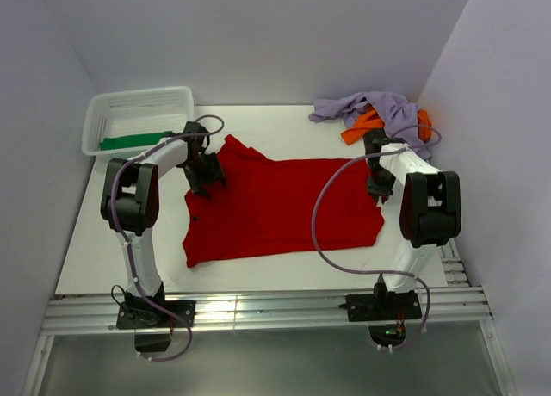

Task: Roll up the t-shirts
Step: Fold the tshirt

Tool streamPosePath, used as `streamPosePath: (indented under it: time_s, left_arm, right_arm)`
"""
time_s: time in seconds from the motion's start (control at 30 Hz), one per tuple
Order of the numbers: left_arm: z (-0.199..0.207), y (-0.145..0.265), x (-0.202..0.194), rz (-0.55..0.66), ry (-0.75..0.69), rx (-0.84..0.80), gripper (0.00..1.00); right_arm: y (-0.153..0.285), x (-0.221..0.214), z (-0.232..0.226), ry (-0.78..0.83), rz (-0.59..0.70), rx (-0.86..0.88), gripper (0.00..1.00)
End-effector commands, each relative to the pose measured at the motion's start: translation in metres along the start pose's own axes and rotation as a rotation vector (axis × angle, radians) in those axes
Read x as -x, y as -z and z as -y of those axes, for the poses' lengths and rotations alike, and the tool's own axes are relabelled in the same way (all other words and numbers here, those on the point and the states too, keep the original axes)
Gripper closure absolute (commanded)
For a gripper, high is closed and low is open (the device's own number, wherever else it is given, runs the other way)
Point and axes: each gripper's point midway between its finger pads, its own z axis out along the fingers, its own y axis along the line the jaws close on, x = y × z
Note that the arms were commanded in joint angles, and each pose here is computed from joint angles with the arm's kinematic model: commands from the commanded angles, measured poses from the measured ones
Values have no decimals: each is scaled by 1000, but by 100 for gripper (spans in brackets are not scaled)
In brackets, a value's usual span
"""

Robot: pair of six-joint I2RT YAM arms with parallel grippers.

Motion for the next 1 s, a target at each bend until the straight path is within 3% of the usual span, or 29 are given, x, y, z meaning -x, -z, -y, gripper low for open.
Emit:
streamPosePath:
  time_s: [0.0, 0.3, 0.4, 0.57, 0.97]
  left_arm:
    - [-36, -65, -2, -17, -41, 94, 32]
    - [-22, -50, 12, 16, -49, 69, 33]
    - [-19, -48, 14, 17, -54, 66, 33]
    - [-22, -53, 10, 3, -56, 75, 33]
    - [-25, -60, 8, -10, -55, 85, 33]
  right_arm:
    - [23, 11, -15, -16, 78, 115, 70]
    - [35, -8, -54, 129, 103, 189, 67]
    - [34, -14, -63, 160, 105, 195, 58]
    - [31, -21, -73, 199, 97, 187, 57]
    - [10, -35, -69, 255, 65, 88, 71]
